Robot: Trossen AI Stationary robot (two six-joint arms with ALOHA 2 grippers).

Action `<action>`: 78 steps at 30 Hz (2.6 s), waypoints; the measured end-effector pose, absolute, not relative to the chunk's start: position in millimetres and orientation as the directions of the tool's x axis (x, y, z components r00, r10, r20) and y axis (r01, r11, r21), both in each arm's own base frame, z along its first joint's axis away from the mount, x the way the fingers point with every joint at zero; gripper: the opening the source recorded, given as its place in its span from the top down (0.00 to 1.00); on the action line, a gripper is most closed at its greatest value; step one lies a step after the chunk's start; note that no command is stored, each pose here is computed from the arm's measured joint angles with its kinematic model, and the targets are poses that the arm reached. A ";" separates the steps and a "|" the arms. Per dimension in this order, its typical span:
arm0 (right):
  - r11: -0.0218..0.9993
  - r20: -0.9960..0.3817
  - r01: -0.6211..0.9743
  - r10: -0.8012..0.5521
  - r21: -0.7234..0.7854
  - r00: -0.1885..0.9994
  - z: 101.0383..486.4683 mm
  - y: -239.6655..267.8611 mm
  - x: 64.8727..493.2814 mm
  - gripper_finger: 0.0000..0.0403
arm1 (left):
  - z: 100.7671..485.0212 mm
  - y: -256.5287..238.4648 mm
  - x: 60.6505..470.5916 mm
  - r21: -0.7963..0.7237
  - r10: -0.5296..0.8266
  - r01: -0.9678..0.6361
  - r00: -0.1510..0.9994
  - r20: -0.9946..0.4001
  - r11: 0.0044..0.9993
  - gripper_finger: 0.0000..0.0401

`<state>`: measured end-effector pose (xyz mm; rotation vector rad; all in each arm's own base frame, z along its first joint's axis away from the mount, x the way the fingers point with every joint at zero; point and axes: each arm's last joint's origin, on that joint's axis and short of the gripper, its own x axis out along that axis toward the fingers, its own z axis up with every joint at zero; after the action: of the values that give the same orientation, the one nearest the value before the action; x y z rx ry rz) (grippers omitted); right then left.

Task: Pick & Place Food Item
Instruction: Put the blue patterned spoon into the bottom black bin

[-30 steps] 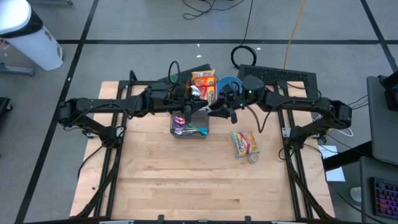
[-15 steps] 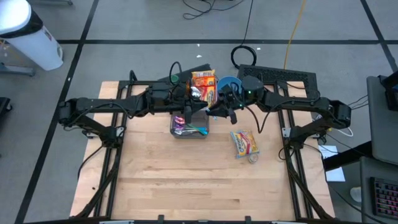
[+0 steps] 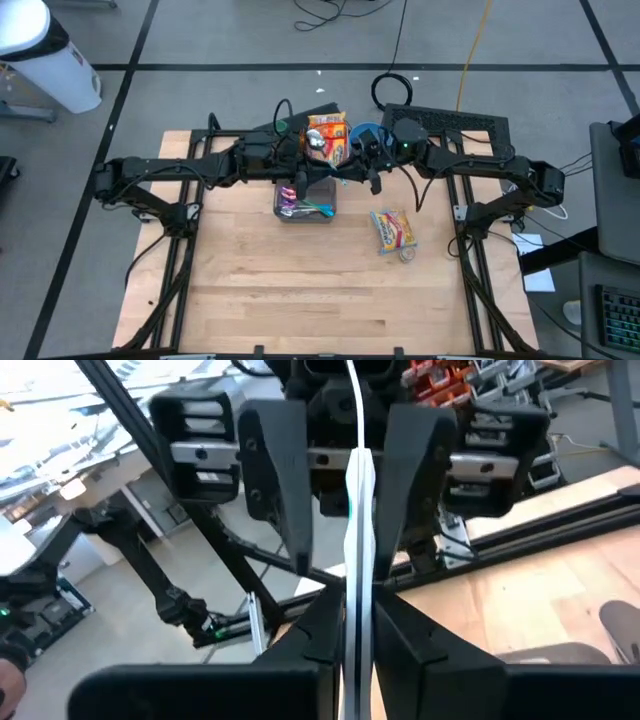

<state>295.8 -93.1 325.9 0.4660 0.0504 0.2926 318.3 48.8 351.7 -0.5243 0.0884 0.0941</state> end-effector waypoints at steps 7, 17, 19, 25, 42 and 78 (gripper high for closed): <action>0.854 0.037 -0.264 0.277 0.449 0.960 337.1 -102.6 293.9 0.95 | 353.1 60.8 311.2 -0.583 -0.152 0.057 0.982 -0.115 0.811 0.59; 0.896 -0.029 -0.175 0.204 0.408 0.978 358.2 -123.6 295.7 0.95 | 375.8 49.3 245.0 -0.563 -0.214 0.031 0.941 -0.262 0.826 0.57; 0.897 -0.041 -0.161 0.194 0.411 0.980 358.2 -129.7 301.7 0.95 | 386.1 44.0 230.0 -0.522 -0.183 0.034 0.954 -0.237 0.852 0.59; 0.886 -0.105 -0.138 0.204 0.443 0.973 340.2 -143.7 335.0 0.95 | 416.8 33.5 180.3 -0.402 -0.080 0.033 0.992 -0.102 0.915 0.60; 0.909 -0.384 -0.130 0.292 0.395 0.876 253.8 -117.3 411.4 0.95 | 421.4 18.7 108.0 -0.310 -0.012 -0.029 0.992 -0.129 0.950 0.60; 0.977 -0.705 -0.039 0.180 0.211 0.686 189.9 -104.6 412.9 0.95 | 410.3 19.3 106.2 -0.309 0.019 -0.096 0.970 -0.243 0.946 0.60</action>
<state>412.9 -104.6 189.9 0.1850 0.8063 0.1238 106.2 19.3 410.3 -0.3250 0.2400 0.0587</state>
